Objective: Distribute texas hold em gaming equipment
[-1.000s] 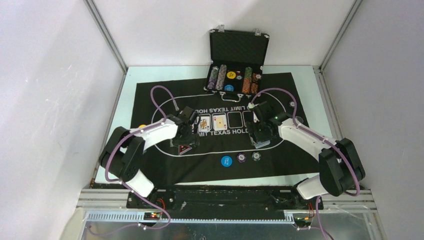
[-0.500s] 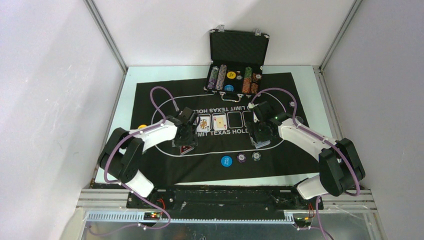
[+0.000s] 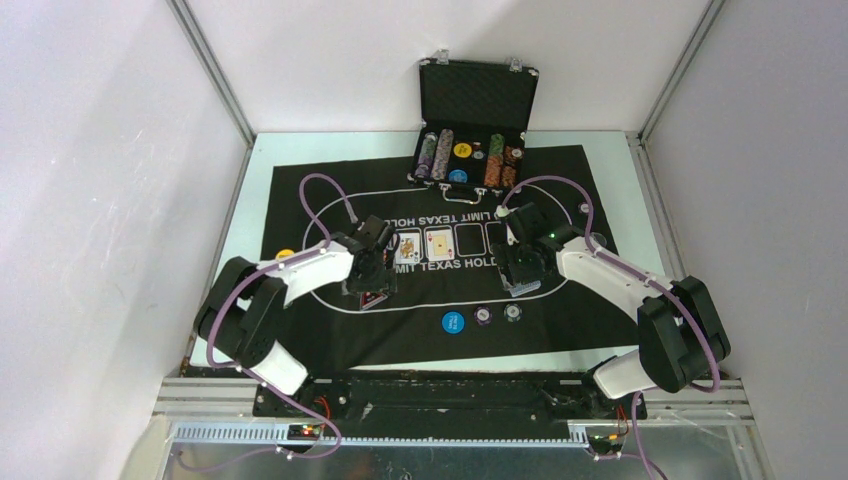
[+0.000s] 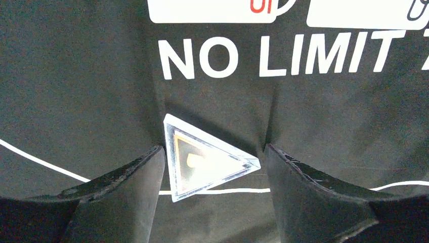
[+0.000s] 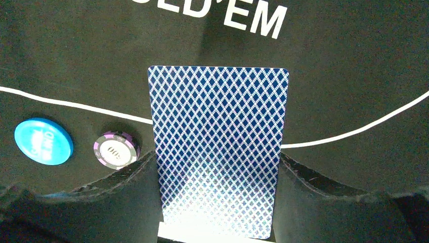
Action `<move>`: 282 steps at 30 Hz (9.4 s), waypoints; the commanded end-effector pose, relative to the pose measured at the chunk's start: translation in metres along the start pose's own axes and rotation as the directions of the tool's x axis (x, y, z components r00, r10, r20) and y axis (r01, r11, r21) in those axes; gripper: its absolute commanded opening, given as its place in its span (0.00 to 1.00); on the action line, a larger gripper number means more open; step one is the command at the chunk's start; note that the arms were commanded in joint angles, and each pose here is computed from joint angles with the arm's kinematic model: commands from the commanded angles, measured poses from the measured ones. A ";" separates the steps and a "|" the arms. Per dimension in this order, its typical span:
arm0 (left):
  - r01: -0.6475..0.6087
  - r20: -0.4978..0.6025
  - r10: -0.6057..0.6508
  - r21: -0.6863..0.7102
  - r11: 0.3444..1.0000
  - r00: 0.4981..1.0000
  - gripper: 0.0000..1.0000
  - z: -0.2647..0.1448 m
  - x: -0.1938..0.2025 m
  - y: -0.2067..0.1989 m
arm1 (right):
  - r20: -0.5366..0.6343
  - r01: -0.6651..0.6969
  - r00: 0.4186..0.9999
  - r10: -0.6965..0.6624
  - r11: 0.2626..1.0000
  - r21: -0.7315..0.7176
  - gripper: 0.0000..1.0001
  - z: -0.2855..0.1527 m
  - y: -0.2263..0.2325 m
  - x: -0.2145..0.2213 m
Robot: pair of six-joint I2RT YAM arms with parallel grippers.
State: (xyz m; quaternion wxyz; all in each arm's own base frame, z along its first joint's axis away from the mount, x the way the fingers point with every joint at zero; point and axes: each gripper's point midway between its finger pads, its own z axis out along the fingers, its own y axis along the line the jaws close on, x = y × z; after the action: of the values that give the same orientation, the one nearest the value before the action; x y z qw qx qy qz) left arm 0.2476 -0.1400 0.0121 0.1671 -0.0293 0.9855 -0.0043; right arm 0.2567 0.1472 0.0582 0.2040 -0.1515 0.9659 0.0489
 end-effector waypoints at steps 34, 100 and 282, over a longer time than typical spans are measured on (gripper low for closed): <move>-0.041 -0.114 0.031 -0.088 0.995 0.993 0.58 0.003 0.036 0.011 | 0.034 0.003 0.999 -0.003 1.000 0.017 0.00 0.000 -0.001 -0.008; 0.513 0.215 -0.471 -0.226 0.828 0.856 0.96 0.012 -0.213 0.222 | 0.076 -0.004 0.997 0.004 1.000 0.009 0.00 -0.011 -0.001 -0.012; -0.213 0.200 0.081 0.840 0.499 0.976 0.13 -0.149 -0.027 -0.163 | 0.262 0.319 0.931 -0.253 0.913 -0.254 0.00 -0.060 0.085 -0.015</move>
State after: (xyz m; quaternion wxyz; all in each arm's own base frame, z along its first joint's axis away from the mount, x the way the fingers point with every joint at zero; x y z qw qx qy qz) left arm 0.2324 -0.3023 0.1519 0.2052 0.1259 0.8515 -0.4659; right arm 0.2125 0.2203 0.1085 0.2629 -0.3230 0.8921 0.1751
